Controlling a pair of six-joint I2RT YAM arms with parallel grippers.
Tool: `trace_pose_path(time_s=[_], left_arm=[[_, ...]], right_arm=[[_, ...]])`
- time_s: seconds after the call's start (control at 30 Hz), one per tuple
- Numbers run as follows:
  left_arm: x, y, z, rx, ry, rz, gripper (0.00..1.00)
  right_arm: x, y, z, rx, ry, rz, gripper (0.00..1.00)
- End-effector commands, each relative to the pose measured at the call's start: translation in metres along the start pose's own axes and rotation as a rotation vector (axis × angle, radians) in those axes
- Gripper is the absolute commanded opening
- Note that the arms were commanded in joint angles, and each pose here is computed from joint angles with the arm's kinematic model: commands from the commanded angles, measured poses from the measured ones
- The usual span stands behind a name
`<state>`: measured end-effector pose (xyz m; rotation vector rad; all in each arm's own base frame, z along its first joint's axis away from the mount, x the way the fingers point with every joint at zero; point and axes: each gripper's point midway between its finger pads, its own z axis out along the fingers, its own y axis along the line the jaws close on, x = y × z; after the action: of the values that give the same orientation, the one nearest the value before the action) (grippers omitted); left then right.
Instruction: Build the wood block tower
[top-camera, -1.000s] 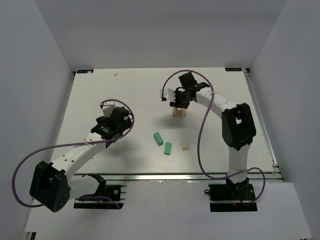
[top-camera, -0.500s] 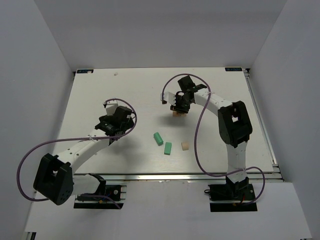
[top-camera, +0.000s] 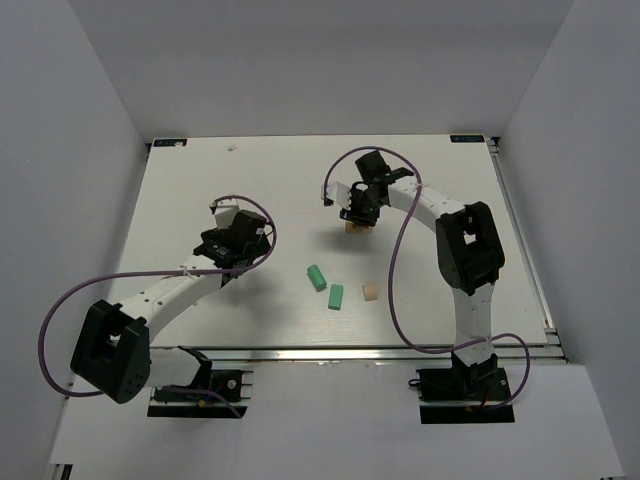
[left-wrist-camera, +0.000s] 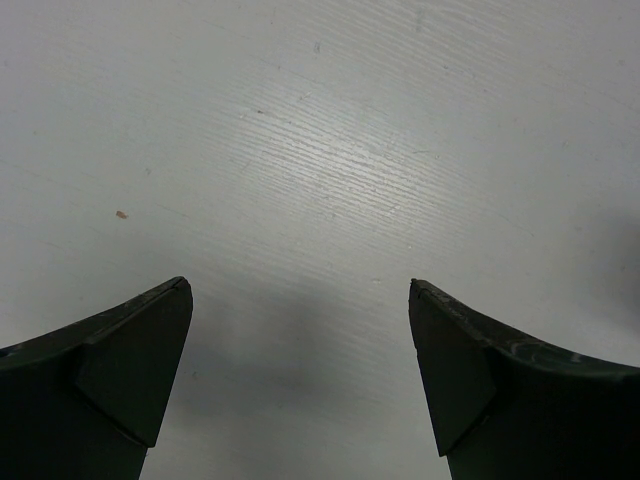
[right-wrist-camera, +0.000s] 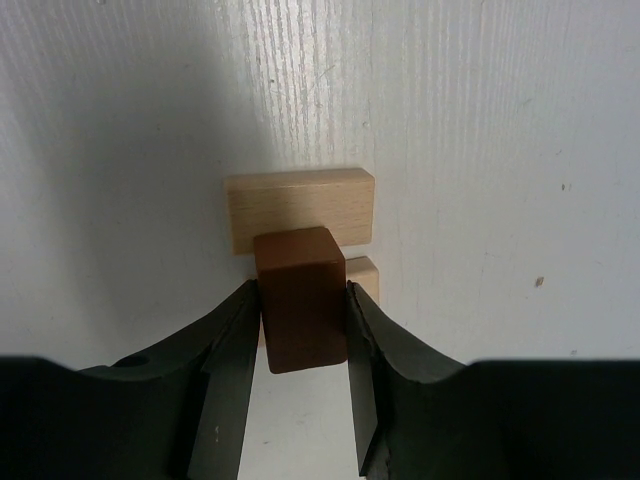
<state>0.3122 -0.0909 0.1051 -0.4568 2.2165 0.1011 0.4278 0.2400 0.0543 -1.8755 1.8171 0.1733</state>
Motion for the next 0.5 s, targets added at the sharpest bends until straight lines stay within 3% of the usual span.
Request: trace_pose_path(time_s=[0.0,0.4,0.47], left_arm=[[-0.0146,-0.0111,-0.0048,0.034,-0.029,-0.022,0.98],[-0.0106,-0.0123,-0.0023,0.035,-0.016,-0.015,0.98],[-0.0103,-0.0122,-0.002,0.034,-0.015,-0.014,0.98]], right_arm=[[-0.0097,-0.0137,-0.0056,0.028,-0.025,0.023,0.25],[-0.0057,-0.0165,-0.0007,0.038,-0.008,0.033,0.29],[-0.006,-0.0161,-0.0023,0.039,-0.009,0.031,0.34]])
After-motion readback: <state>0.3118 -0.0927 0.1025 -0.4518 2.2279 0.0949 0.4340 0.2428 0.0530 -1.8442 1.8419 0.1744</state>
